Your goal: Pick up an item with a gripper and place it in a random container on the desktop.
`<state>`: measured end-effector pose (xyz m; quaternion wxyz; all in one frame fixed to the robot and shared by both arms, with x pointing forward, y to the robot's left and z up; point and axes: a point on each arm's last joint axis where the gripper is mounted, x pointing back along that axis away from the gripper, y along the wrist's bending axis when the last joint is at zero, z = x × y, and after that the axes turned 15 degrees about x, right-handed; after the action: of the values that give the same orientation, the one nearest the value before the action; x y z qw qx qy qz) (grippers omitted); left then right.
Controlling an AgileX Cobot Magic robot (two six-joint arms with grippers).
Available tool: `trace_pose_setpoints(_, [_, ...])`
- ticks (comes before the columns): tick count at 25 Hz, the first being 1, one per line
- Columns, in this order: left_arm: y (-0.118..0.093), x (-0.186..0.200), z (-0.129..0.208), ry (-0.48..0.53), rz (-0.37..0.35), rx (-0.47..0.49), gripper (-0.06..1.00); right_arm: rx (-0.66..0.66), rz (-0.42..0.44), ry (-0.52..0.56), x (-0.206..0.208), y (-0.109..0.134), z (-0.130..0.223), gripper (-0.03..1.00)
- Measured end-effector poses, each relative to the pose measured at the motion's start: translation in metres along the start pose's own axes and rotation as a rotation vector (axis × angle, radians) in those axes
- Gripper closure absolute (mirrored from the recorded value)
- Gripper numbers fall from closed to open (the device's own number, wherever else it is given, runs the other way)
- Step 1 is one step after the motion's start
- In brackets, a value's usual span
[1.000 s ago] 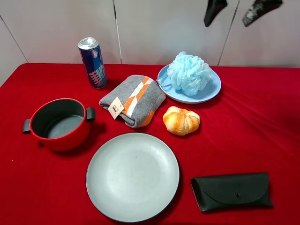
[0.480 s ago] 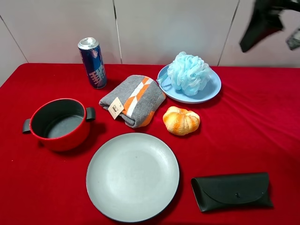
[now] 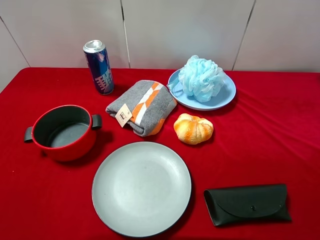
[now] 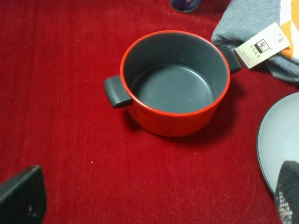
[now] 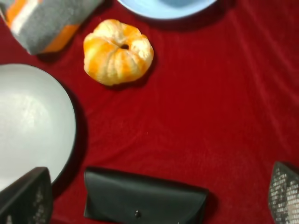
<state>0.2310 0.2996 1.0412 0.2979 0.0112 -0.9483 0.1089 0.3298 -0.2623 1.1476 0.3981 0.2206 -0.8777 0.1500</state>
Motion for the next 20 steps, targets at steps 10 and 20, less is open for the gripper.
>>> trace_pose_setpoints(10, [0.000, 0.000, 0.000, 0.000, 0.000, 0.000, -0.03, -0.085, 0.169, -0.247, 0.039, 0.022, 0.082, 0.28])
trace_pose_setpoints(20, [0.000, 0.000, 0.000, 0.000, 0.000, 0.000, -0.03, -0.163, 0.340, -0.396, 0.011, 0.035, 0.127, 0.28])
